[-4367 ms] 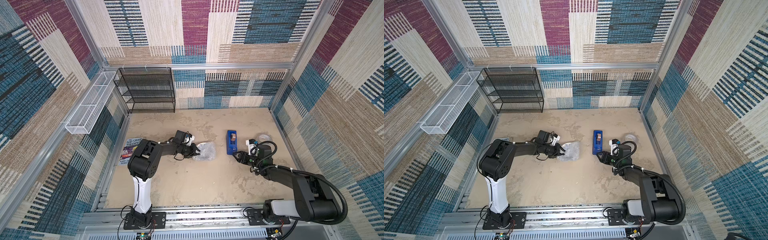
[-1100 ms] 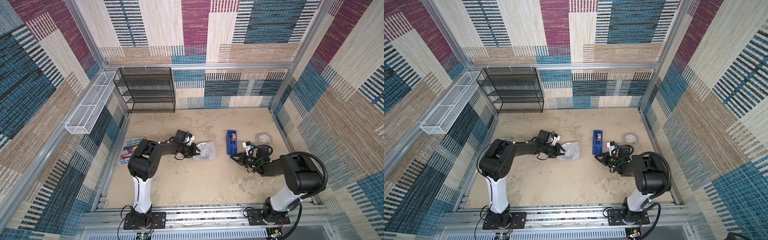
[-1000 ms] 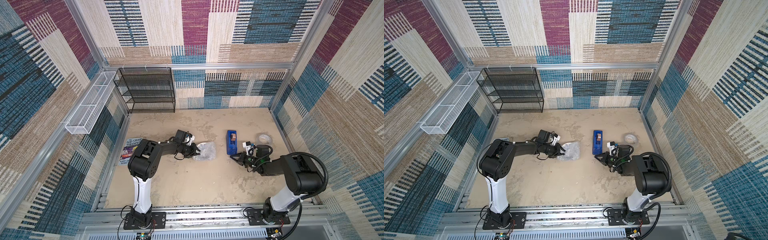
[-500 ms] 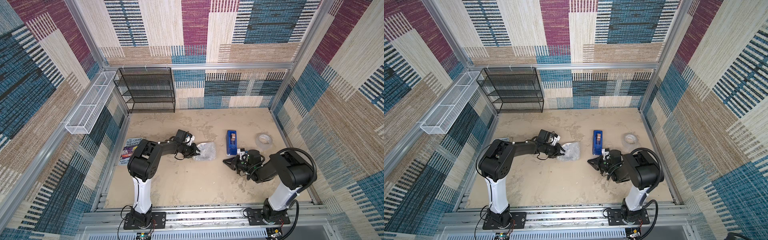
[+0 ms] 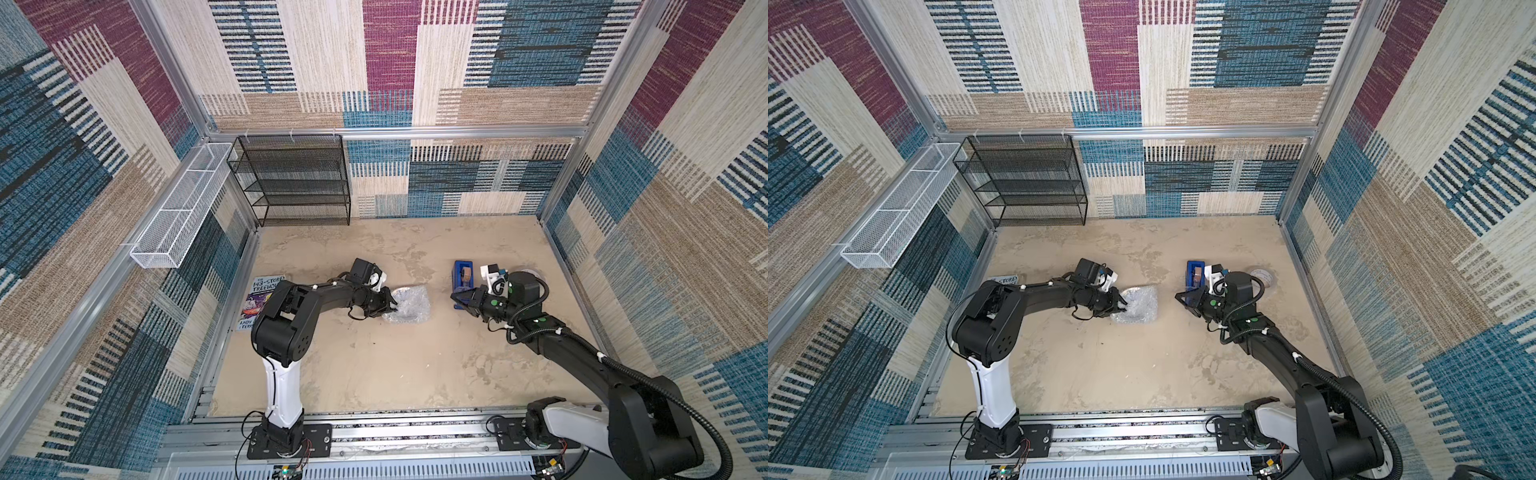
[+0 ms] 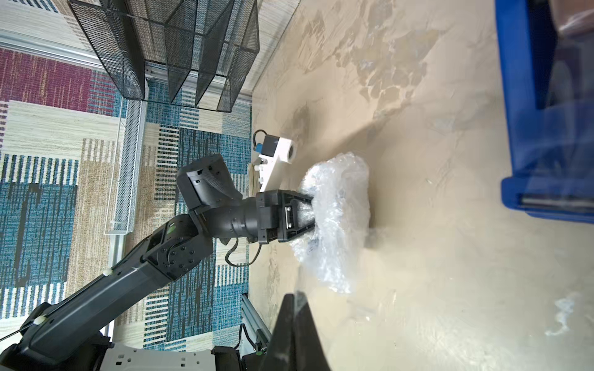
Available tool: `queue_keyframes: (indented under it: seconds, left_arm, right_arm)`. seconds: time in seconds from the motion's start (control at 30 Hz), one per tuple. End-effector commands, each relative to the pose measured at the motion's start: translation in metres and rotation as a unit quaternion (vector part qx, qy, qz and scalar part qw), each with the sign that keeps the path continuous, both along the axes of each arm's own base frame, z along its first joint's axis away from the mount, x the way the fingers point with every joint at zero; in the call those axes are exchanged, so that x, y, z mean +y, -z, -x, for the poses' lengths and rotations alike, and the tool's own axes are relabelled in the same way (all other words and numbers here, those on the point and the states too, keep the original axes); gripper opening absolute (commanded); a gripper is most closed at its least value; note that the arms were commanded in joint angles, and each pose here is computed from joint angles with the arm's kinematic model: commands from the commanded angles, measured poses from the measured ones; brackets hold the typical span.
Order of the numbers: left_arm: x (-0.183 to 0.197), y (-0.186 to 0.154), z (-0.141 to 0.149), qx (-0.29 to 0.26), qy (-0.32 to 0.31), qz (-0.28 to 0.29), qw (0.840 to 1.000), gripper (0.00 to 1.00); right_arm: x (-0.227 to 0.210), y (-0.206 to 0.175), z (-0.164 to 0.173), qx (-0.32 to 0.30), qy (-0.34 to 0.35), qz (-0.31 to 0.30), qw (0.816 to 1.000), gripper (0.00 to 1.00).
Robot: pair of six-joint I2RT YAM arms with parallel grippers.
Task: Wrap bowls in bubble wrap
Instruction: Tear off the tape using the Tape Cutter, then stick the tape on the bubble wrap.
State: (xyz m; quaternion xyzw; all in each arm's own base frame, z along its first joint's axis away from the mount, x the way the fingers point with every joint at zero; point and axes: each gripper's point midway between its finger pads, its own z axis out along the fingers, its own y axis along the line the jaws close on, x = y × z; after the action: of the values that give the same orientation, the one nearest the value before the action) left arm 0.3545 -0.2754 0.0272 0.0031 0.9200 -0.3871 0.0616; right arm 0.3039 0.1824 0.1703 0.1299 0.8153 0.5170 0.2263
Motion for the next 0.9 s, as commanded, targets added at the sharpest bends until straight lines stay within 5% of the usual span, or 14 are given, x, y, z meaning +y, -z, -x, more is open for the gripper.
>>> queue_keyframes:
  seconds: [0.0,0.47,0.87]
  left_arm:
    - [0.011,0.01,0.005,0.009,-0.002,-0.039,0.999,0.0]
    - [0.018,0.004,0.0,-0.009,-0.007,-0.076,0.997,0.0]
    - [0.019,0.002,0.001,-0.011,-0.006,-0.078,0.997,0.0]
  right_arm:
    - [0.009,-0.011,-0.001,0.005,-0.029,-0.013,0.999,0.0]
    - [0.088,-0.046,-0.063,0.005,-0.15,-0.056,0.987,0.0]
    - [0.144,-0.003,-0.036,0.093,-0.256,-0.073,0.96,0.0]
